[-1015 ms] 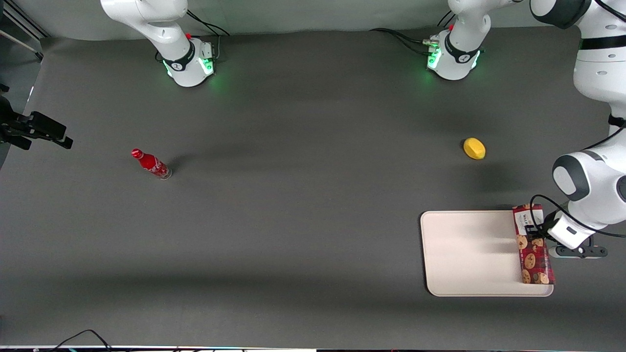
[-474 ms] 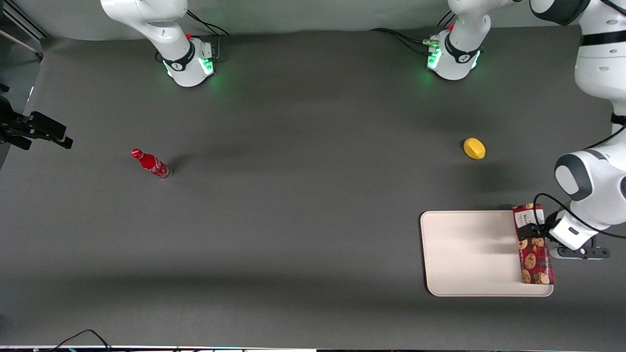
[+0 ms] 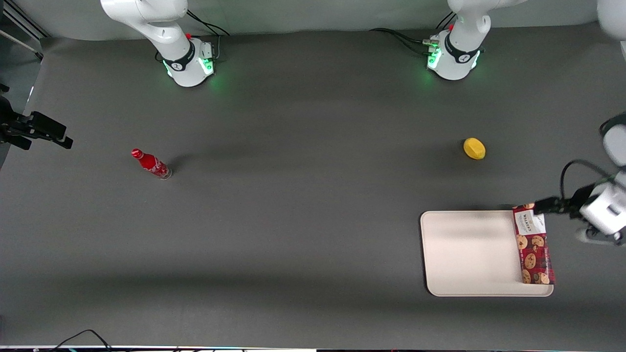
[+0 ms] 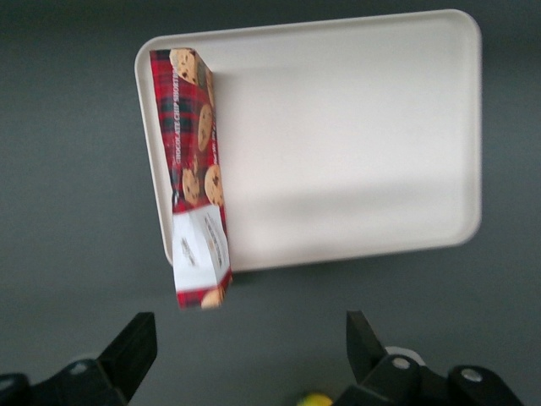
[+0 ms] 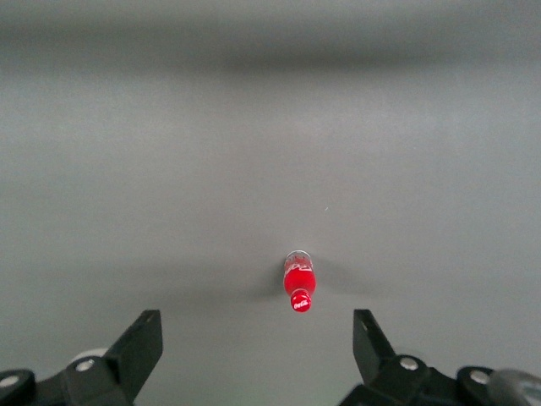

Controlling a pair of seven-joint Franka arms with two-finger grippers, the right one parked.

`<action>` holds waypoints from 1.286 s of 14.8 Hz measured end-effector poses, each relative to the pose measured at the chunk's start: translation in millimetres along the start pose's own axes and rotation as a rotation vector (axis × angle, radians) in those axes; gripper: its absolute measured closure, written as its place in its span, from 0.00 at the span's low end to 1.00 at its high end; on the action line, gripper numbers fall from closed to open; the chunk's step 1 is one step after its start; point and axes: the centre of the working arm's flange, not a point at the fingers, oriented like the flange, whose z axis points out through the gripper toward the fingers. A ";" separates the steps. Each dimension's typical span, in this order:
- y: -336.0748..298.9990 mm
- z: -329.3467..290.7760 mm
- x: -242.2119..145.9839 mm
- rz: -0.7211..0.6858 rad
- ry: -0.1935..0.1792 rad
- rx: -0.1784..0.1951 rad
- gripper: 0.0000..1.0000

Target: Place red cookie box on tray

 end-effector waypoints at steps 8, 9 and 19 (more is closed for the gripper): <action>63.5 -128.6 -91.9 -0.031 -0.093 0.027 0.00; 75.2 -135.7 -105.2 -0.034 -0.087 0.033 0.00; 139.9 -137.3 -133.3 -0.017 -0.035 0.090 0.00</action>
